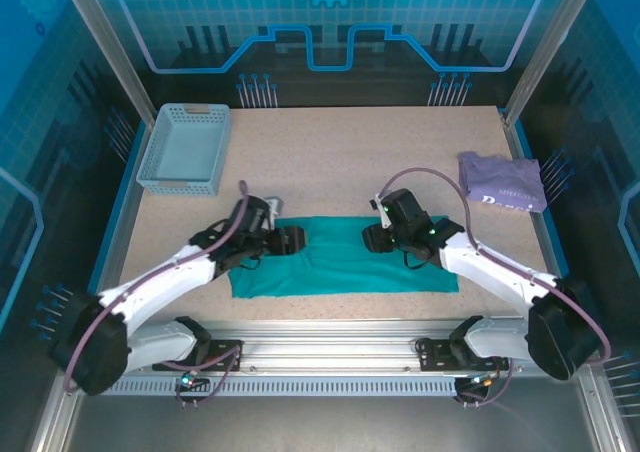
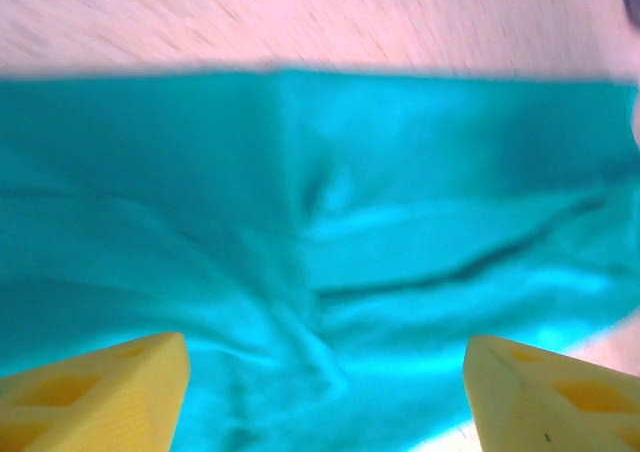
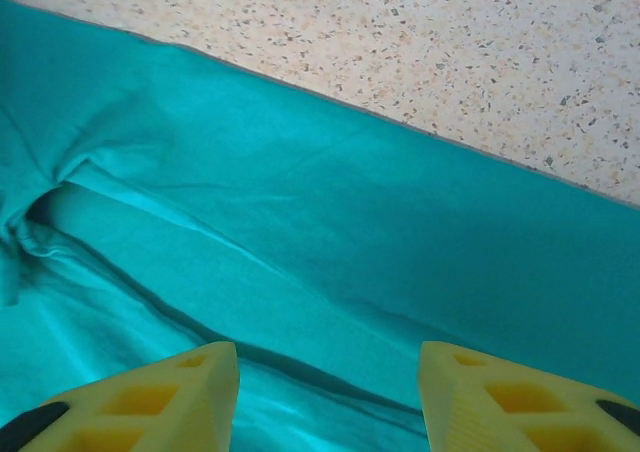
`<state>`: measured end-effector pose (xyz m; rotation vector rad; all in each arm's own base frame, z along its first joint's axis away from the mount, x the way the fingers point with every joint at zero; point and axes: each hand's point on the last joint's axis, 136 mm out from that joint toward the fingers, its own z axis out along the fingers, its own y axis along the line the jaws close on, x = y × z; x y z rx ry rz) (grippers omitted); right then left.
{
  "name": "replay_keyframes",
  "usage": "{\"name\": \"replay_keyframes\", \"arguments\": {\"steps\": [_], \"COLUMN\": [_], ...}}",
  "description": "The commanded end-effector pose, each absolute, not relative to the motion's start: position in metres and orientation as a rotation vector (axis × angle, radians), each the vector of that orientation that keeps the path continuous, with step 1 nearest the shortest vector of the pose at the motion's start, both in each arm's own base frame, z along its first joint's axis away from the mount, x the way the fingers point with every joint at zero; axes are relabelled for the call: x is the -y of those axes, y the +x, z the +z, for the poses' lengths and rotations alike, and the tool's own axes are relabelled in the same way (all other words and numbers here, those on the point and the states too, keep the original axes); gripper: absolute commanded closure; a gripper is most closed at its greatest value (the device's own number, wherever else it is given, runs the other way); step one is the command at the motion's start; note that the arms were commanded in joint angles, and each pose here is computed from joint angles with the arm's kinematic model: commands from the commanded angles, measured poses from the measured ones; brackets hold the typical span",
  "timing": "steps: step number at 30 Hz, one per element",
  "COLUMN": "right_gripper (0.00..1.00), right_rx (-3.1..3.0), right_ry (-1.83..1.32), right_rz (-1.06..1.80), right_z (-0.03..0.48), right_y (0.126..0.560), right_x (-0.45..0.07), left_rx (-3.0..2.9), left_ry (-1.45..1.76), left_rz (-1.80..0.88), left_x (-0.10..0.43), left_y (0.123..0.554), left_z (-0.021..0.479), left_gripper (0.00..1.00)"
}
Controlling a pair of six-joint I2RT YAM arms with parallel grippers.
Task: Fold the inside-out t-shirt
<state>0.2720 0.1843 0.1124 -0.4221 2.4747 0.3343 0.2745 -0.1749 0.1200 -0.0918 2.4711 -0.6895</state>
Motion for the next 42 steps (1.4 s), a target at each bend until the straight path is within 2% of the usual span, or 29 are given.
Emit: {"name": "replay_keyframes", "arguments": {"steps": [1,5,7,19,26,34,42], "right_gripper": [0.38,0.24,0.22,0.21,0.21,0.21,0.21], "right_rx": [-2.398,-2.332,-2.322,-2.37,-2.395,-2.417,-2.431], "right_ry": [-0.516,-0.595,-0.611,-0.614,-0.606,-0.596,-0.594], "right_rz": [0.452,0.465,0.469,0.447,0.424,0.414,0.394], "right_z": [0.122,0.132,0.133,0.113,0.104,0.098,0.092], "right_y": [0.261,0.26,0.261,0.261,0.26,0.261,0.26], "right_x": [-0.208,-0.223,-0.227,-0.228,-0.224,-0.223,-0.221], "left_rx": [-2.513,-2.499,-2.54,-2.749,-2.742,-2.749,-2.734], "left_ry": [-0.408,-0.561,-0.585,-0.504,-0.325,-0.231,-0.209], "left_rz": [-0.534,-0.47,-0.428,-0.586,-0.705,-0.73,-0.745], "left_x": [0.105,0.065,0.057,0.091,0.13,0.149,0.153], "left_y": [0.271,0.275,0.276,0.278,0.273,0.273,0.274], "left_z": [0.094,0.083,0.074,0.026,0.032,0.027,0.021], "left_gripper": [0.22,0.09,0.05,0.04,0.16,0.3,0.64]}}
